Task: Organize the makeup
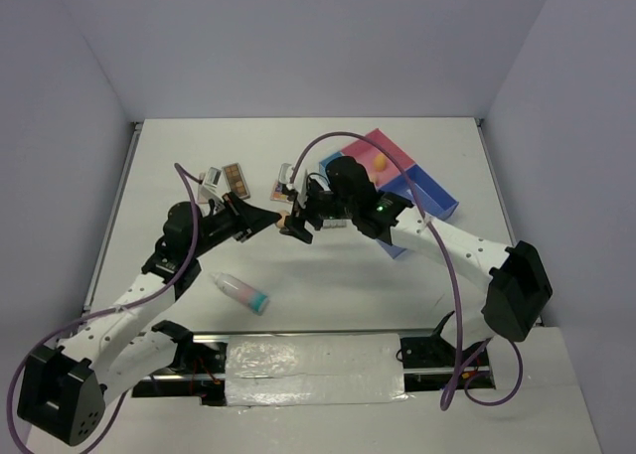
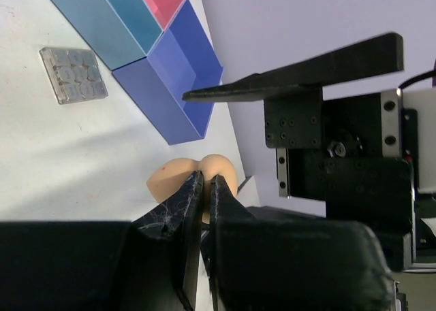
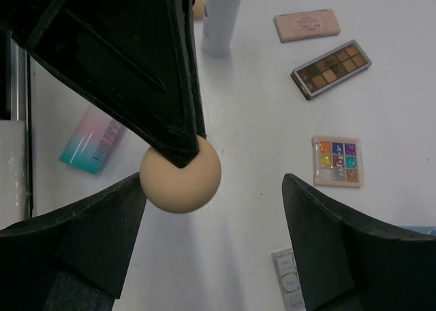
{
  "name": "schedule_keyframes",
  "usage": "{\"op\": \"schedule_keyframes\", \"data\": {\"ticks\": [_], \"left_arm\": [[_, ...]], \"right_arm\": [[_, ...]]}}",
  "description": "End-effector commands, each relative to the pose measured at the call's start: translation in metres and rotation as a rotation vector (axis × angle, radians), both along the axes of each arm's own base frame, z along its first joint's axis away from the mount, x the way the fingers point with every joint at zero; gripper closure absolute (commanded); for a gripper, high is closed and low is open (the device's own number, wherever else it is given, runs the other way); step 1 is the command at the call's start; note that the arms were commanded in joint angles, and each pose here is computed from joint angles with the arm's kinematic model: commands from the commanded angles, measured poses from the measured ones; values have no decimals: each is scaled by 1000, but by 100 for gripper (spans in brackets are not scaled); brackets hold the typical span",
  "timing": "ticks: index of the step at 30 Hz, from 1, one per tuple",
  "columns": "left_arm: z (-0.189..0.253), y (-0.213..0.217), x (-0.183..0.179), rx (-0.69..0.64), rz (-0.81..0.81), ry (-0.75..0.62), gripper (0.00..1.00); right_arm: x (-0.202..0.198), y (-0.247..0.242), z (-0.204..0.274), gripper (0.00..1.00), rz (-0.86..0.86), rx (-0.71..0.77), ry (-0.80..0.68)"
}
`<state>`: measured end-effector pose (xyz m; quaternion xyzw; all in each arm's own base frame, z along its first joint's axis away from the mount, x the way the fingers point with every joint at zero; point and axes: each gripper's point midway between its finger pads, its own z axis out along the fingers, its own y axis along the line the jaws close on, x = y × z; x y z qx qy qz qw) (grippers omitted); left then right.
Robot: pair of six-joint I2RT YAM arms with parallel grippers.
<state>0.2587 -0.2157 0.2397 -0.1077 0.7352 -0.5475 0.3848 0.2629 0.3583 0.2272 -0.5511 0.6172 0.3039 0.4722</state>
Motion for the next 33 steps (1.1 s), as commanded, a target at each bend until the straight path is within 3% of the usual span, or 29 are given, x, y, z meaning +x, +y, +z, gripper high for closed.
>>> {"op": "schedule_keyframes", "data": {"ticks": [1, 5, 8, 9, 12, 18, 21, 22, 23, 26, 33], "left_arm": [[32, -3, 6, -45, 4, -109, 100], [31, -5, 8, -39, -4, -108, 100], [28, -8, 9, -41, -19, -98, 100], [26, -8, 9, -40, -22, -96, 100], [25, -10, 11, -34, -27, -92, 100], [24, -13, 13, -25, -47, -86, 98], [23, -14, 14, 11, -58, -76, 57], [24, -13, 15, 36, -56, -76, 35], [24, -13, 16, 50, -52, -72, 27], [28, -7, 19, 96, -20, -89, 13], [38, 17, 30, 235, 106, -114, 11]], "right_arm": [[14, 9, 32, 14, -44, 48, -135], [11, 11, 30, 19, -26, 45, -128], [10, 12, 27, 38, -11, 38, -122], [9, 13, 26, 50, -11, 35, -120], [8, 13, 24, 65, -5, 28, -110], [3, 12, 18, 79, 17, 17, -91], [2, 9, 14, 80, 10, 6, -89], [1, 7, 10, 80, 9, -2, -84], [1, 5, 9, 80, 5, -7, -88], [-3, -1, 2, 80, -1, -23, -79], [9, -30, -10, 80, -96, -34, -5]]}}
